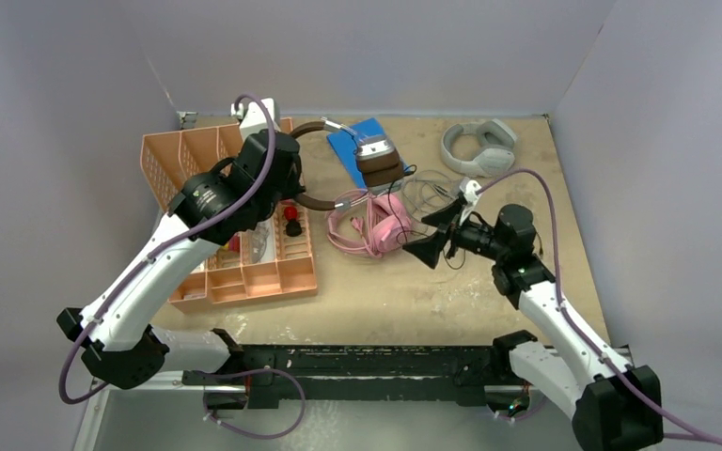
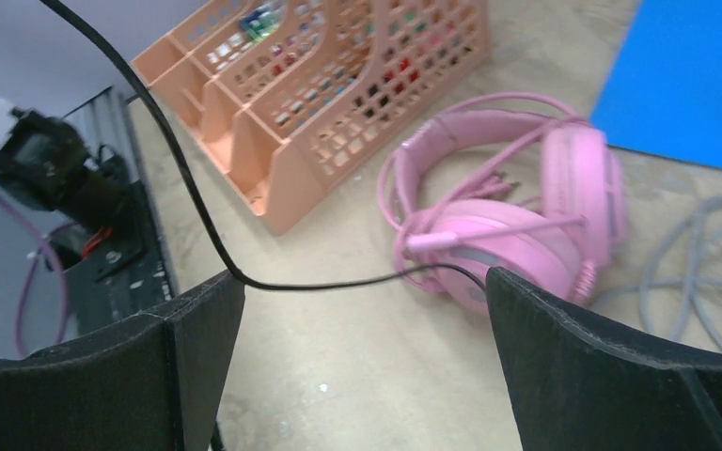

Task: Wrap the headphones
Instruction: Pick up the headphones from the center of the board, then wrap the headphones cable around the headphones.

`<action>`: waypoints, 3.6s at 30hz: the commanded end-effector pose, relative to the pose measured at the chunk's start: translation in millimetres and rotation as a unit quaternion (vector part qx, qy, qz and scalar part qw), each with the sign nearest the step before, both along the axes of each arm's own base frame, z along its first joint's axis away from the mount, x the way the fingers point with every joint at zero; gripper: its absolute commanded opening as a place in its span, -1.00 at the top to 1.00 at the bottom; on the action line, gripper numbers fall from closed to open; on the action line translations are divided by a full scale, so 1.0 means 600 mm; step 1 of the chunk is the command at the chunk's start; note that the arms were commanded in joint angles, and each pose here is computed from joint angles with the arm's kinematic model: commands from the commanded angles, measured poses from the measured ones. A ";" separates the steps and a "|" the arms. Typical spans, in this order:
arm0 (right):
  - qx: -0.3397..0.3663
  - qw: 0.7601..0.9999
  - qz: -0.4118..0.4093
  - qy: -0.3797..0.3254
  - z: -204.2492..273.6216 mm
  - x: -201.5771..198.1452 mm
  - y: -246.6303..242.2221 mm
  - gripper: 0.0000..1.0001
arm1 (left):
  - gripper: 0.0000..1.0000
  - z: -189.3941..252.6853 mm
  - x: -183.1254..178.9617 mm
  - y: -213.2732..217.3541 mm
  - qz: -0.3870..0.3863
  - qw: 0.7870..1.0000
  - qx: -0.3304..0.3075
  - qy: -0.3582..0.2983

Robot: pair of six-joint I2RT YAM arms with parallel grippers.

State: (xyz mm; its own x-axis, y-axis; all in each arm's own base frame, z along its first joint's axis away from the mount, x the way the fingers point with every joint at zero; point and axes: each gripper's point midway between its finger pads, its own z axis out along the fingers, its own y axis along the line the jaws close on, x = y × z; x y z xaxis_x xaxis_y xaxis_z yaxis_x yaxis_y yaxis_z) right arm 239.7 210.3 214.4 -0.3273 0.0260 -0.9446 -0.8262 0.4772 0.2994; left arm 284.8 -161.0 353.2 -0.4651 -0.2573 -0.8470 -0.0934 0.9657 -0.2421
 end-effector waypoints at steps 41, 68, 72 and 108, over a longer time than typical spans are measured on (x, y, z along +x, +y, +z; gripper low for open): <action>0.076 0.994 0.052 0.067 0.043 0.029 0.036 1.00 | 1.00 0.259 -0.126 -0.220 -0.432 0.842 -0.267 -0.182; 0.012 0.991 -0.073 0.116 0.201 0.072 -0.032 1.00 | 1.00 -0.153 -0.037 -0.086 -0.237 0.941 0.239 0.025; 0.030 0.990 -0.034 0.131 0.227 0.052 -0.017 1.00 | 1.00 -0.136 -0.002 -0.041 -0.117 0.955 0.272 -0.008; 0.108 0.984 0.085 0.114 0.163 -0.039 0.094 1.00 | 1.00 0.059 0.201 -0.128 0.022 0.983 -0.145 -0.112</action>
